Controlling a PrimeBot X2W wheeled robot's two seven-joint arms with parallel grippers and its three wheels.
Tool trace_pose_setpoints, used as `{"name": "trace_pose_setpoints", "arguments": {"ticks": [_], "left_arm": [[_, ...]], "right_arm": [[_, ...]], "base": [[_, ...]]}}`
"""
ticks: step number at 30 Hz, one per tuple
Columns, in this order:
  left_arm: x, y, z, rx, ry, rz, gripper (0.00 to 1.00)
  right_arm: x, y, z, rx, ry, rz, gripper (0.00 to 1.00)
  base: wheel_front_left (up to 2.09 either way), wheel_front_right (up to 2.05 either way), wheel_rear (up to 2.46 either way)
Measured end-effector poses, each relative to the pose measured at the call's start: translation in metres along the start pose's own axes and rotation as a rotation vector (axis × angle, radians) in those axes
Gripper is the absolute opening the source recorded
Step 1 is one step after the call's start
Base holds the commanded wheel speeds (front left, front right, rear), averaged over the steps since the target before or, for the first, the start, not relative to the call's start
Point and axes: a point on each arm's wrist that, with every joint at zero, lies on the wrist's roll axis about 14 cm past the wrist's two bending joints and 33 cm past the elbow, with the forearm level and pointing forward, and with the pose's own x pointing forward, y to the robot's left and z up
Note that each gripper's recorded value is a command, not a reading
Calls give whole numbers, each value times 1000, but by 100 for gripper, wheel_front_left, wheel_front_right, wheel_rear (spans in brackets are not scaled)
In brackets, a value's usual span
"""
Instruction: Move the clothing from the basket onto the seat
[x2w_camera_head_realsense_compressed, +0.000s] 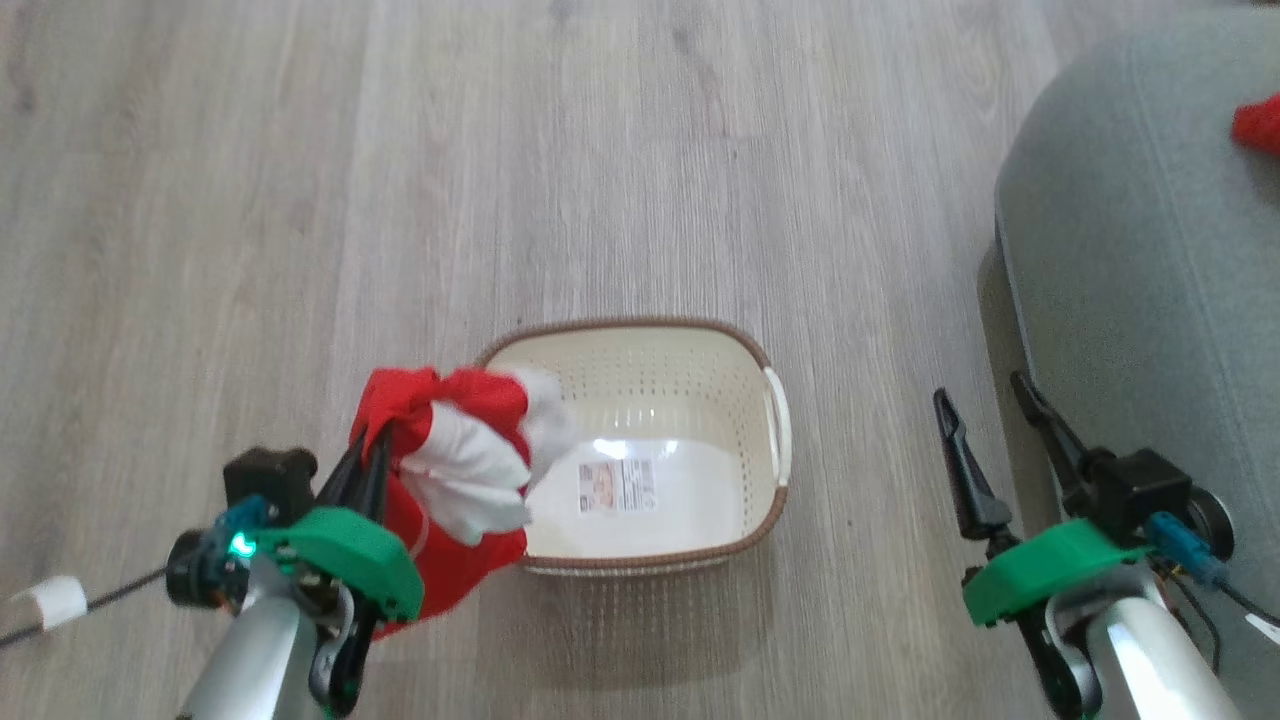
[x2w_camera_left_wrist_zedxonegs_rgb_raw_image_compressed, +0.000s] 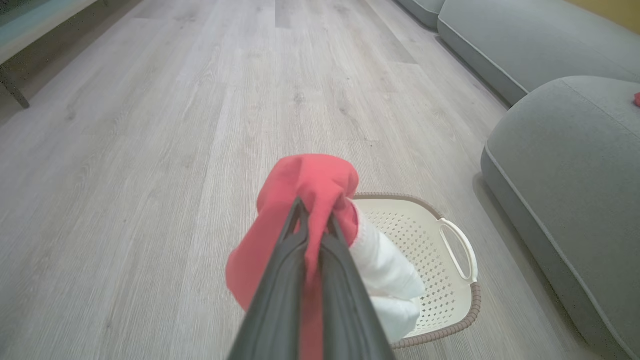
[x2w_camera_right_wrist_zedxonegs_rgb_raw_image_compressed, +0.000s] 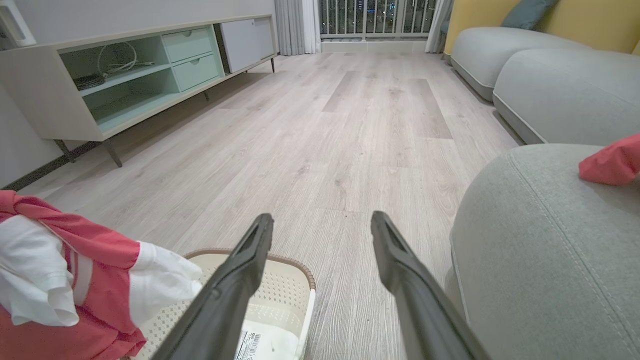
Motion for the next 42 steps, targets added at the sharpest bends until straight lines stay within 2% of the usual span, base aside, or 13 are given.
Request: {"name": "trace_pose_setpoints", "arguments": {"ticks": [11, 24, 29, 32, 37, 42], "left_arm": [[-41, 6, 25, 0, -101, 53, 0], [-41, -1, 31, -5, -122, 34, 0], [-40, -12, 35, 13, -132, -16, 0], [-39, -29, 39, 40, -134, -97, 0], [-38, -67, 55, 117, -147, -256, 0], [-41, -103, 81, 188, -194, -390, 0]], "right_arm": [[-22, 9, 11, -39, -22, 37, 100], [-23, 14, 10, -39, -18, 52, 100], [-22, 28, 6, -31, -7, 97, 100], [-18, 54, 8, -34, -9, 196, 100], [-7, 113, 26, -92, -41, 458, 100], [-2, 150, 37, -160, -52, 646, 100]], "base": [[0, 0, 0], [0, 0, 0], [0, 0, 0], [0, 0, 0], [0, 0, 0], [0, 0, 0]]}}
